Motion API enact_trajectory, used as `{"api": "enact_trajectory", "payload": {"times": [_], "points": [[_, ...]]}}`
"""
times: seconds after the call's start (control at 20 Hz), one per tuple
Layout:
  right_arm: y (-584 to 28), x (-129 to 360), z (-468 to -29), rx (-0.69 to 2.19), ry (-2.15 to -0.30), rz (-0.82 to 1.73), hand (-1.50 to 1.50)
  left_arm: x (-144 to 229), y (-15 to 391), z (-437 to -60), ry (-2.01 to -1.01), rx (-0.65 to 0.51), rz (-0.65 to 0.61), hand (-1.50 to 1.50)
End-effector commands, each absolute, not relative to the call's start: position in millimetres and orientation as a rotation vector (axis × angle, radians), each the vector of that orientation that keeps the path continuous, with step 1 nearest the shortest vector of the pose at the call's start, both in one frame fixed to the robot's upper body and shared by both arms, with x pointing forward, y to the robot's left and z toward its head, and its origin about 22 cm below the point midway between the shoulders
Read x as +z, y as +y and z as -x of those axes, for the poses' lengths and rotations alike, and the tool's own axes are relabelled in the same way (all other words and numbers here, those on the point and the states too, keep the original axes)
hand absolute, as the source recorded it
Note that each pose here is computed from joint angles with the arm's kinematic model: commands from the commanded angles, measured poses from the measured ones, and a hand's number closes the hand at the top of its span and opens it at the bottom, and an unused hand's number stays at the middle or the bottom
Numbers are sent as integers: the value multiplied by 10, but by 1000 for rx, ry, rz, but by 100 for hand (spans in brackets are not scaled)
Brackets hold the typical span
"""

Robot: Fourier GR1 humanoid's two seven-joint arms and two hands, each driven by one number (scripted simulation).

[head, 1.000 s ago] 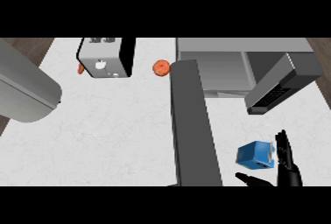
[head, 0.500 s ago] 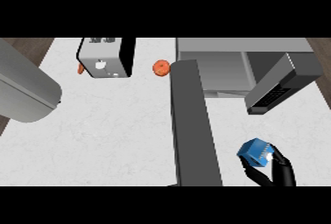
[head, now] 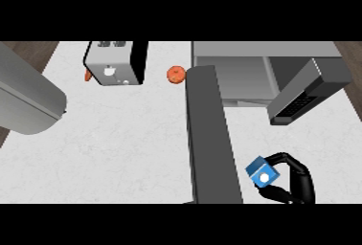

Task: Pick up the milk, place it into the microwave and close the microwave

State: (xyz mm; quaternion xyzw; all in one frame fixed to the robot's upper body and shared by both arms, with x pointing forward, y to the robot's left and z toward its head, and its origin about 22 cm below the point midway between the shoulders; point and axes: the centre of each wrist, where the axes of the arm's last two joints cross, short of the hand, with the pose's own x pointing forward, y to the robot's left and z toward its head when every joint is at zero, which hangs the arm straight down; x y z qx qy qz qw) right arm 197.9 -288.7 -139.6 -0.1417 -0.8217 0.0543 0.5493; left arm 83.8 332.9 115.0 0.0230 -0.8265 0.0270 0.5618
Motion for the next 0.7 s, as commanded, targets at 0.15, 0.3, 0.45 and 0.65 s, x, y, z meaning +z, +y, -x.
{"api": "enact_trajectory", "payload": {"times": [0.15, 0.3, 0.45, 0.65], "points": [[-3071, -1192, -2652, 181, -1967, 170, 150, 1160, 3335, -963, -1990, 43, -30, -150], [-3176, -1164, -2706, 169, -1957, 40, 150, 1168, 3350, -898, -1974, 61, -29, -150], [-2864, -1192, -2768, 190, -1950, -47, 150, 1191, 3412, -711, -1972, 59, -35, -150], [-2639, -1177, -2734, 203, -1977, -89, 150, 1127, 3361, -976, -1970, 55, -53, -150]]}}
